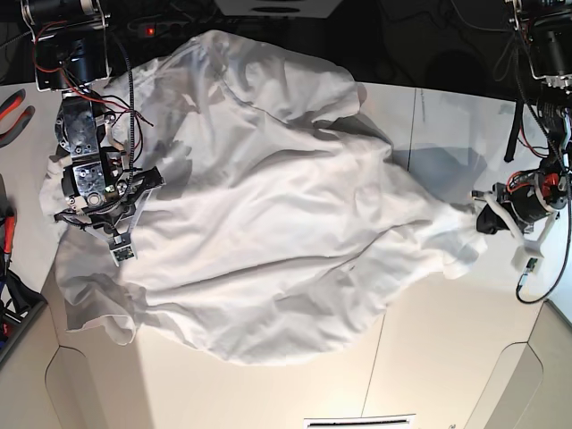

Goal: Layout the t-shirt on the table in an organized manner, then fold the t-shirt properly
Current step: 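Drag the grasped fabric with the left gripper away from the right gripper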

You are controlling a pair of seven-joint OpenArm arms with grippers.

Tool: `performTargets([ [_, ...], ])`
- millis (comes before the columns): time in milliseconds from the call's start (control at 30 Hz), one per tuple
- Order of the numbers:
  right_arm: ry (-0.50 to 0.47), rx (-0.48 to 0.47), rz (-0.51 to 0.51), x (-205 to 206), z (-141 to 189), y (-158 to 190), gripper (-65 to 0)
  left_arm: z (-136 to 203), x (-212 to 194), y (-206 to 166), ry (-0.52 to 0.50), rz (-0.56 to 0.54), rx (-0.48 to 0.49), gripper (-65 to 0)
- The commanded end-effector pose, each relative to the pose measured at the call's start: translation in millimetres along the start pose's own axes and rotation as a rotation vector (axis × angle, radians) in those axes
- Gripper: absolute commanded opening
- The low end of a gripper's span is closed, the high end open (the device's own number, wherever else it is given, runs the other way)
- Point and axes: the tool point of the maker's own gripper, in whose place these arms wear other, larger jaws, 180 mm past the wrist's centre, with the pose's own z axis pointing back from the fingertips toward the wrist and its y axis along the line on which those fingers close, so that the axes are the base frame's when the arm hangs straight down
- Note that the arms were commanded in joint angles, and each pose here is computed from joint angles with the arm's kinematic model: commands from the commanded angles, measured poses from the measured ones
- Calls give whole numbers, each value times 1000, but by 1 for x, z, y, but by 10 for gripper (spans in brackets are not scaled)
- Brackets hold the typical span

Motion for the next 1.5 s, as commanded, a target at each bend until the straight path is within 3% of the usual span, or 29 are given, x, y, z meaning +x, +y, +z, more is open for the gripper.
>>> performTargets([
  [0, 79, 74, 12, -21, -2, 19, -650, 8, 4, 6, -12, -23, 9, -650],
  [133, 80, 69, 16, -21, -2, 18, -650, 11, -29, -10, 43, -10, -76, -650],
  [267, 87, 69, 16, -22, -2, 18, -650, 20, -47, -47, 70, 34, -278, -650],
  [367, 95, 68, 17, -24, -2, 17, -650, 25, -69, -54, 187, 44, -318, -650],
  [467, 95, 69, 17, -24, -2, 17, -650, 30, -68, -45, 205, 27, -304, -650],
  [633, 94, 69, 17, -23, -2, 17, -650, 38, -38, -23, 96, 4, -272, -641],
  [733, 93, 69, 17, -23, -2, 17, -650, 41, -21, -29, 40, 22, -313, -569],
  [867, 94, 69, 17, -23, -2, 17, -650, 39, 6, -19, -15, -43, -252, -414],
  [1000, 94, 69, 17, -23, -2, 18, -650, 37, 52, -1, -148, -124, -149, -408],
  [1067, 93, 69, 17, -23, -2, 18, -650, 37, 75, -1, -224, -104, -140, -408],
  [1267, 93, 69, 17, -23, -2, 18, -650, 30, 117, -58, -392, -8, -326, -412],
  [1367, 93, 69, 17, -23, -2, 18, -650, 12, 115, -101, -363, -35, -407, -449],
  [1467, 93, 70, 17, -23, -2, 18, -650, -8, 108, -155, -312, -133, -484, -473],
])
